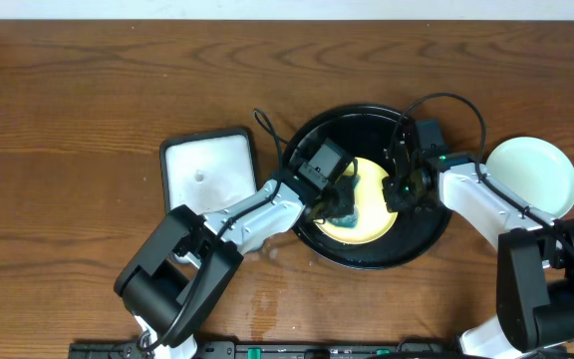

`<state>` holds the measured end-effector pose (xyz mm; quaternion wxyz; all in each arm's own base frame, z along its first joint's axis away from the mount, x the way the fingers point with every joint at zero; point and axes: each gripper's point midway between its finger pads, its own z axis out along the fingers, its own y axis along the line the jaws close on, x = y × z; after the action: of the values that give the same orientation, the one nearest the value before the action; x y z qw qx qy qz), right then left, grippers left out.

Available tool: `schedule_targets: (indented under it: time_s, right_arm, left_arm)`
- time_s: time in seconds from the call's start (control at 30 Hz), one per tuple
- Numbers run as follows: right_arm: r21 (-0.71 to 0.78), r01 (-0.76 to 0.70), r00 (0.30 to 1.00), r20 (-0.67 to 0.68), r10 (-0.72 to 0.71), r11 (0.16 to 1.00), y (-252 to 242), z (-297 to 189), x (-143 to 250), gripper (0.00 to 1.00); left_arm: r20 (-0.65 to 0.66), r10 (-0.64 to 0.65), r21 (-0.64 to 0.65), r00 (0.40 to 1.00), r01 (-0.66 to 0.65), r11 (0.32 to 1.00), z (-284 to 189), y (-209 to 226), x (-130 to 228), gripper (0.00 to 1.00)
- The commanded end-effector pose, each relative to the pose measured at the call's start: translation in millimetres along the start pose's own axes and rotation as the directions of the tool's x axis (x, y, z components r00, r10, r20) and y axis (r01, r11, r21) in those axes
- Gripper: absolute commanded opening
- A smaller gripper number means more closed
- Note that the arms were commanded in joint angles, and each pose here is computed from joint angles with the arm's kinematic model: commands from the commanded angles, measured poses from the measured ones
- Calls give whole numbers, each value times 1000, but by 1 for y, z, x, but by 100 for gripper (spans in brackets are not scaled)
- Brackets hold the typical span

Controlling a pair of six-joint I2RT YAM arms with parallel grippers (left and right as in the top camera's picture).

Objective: Clean dirty plates on tray and stack at the side
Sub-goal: 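Scrub the yellow plate with the sponge while the right gripper holds it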

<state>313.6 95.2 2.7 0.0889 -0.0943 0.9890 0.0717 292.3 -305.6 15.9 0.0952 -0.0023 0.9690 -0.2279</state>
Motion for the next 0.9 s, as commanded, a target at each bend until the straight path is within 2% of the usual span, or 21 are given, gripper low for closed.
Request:
schedule_targets:
  time_s: [0.0,0.07,0.13,0.3,0.4,0.5,0.6,0.73,0.87]
  right_arm:
    - [-72,82,990,-111,-90,994,22,18,32,1]
    - [-72,82,990,-110,-90,994,22,18,32,1]
    - [-72,82,990,-108,-90,994,22,18,32,1]
    - [-72,83,990,-107,-91,994,22,18,31,1]
    - [-72,86,990,-107,-94,994,22,18,31,1]
    - [-73,86,990,-106,-94,994,22,18,31,1]
    - [-72,87,990,-106,-94,994,22,18,31,1]
    - [-72,87,990,-106,-94,994,22,18,31,1]
    - [-72,87,990,-101,-95,994,22,18,30,1]
  left_arm:
    - [79,0,-379,997,30,925,0,86,-9,7]
    - [100,31,-496,995,23,868,-18,101,-18,7]
    - [101,73,-546,992,-6,838,-30,102,-26,8]
    - [103,116,-527,988,-45,848,-34,88,-38,7]
    - [68,56,-413,996,-23,910,-18,69,-29,7]
    - [-25,-2,-186,1000,-2,983,3,27,-14,8]
    - [-133,-31,29,991,35,999,15,-18,4,8]
    - [-190,13,144,982,15,989,18,-51,24,8]
    - [-204,46,149,978,-15,989,20,-60,37,7]
